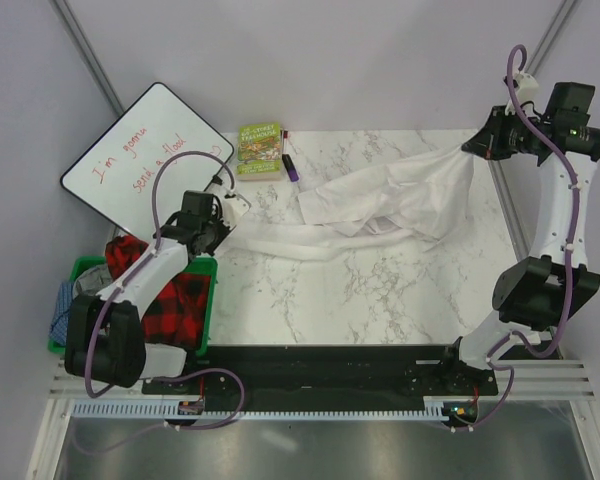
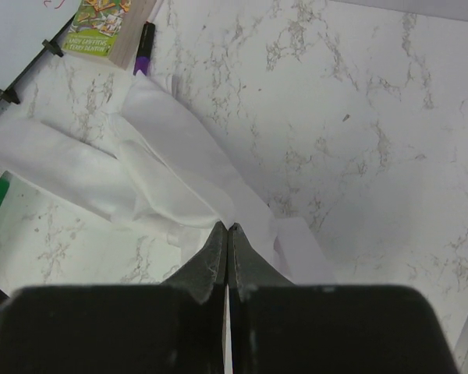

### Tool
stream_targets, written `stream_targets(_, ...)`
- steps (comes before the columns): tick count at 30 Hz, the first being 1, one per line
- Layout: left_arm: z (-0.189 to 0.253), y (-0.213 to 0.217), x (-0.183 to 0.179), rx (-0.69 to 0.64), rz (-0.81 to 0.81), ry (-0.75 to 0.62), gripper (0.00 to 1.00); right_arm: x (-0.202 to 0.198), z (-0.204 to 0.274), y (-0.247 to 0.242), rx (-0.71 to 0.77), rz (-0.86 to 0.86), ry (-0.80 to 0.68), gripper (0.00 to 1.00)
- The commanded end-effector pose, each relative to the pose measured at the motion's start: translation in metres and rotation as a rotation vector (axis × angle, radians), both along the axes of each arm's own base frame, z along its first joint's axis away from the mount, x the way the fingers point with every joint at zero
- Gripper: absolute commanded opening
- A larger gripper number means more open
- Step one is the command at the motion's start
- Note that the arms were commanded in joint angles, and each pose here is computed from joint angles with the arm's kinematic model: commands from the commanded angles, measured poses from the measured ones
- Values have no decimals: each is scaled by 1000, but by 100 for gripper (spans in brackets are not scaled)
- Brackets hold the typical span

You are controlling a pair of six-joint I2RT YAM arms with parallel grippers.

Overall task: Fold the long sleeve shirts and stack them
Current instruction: Flatten the shirt out

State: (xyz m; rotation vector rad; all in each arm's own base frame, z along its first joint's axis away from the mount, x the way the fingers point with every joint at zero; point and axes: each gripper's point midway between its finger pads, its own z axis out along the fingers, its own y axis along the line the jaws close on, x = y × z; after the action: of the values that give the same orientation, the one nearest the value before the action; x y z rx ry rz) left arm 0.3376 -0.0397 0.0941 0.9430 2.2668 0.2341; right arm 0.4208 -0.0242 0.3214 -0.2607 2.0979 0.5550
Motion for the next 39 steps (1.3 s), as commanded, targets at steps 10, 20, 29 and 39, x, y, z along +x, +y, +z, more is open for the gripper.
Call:
stream_targets(10,140,-68,-121,-363,-470,-150,2,1,81,-1,-63,-56,-212,0)
stream_targets(20,54,-90,-124,-247,-572,127,2,23,88,31,44,-6,-218,0)
stream_targets(29,21,-92,19,-137,-221,11,2,44,117,38,100,-5,-293,0)
stream_targets(39,66,-121,14,-419,-381,87,57,25,123,77,199,103,-263,0)
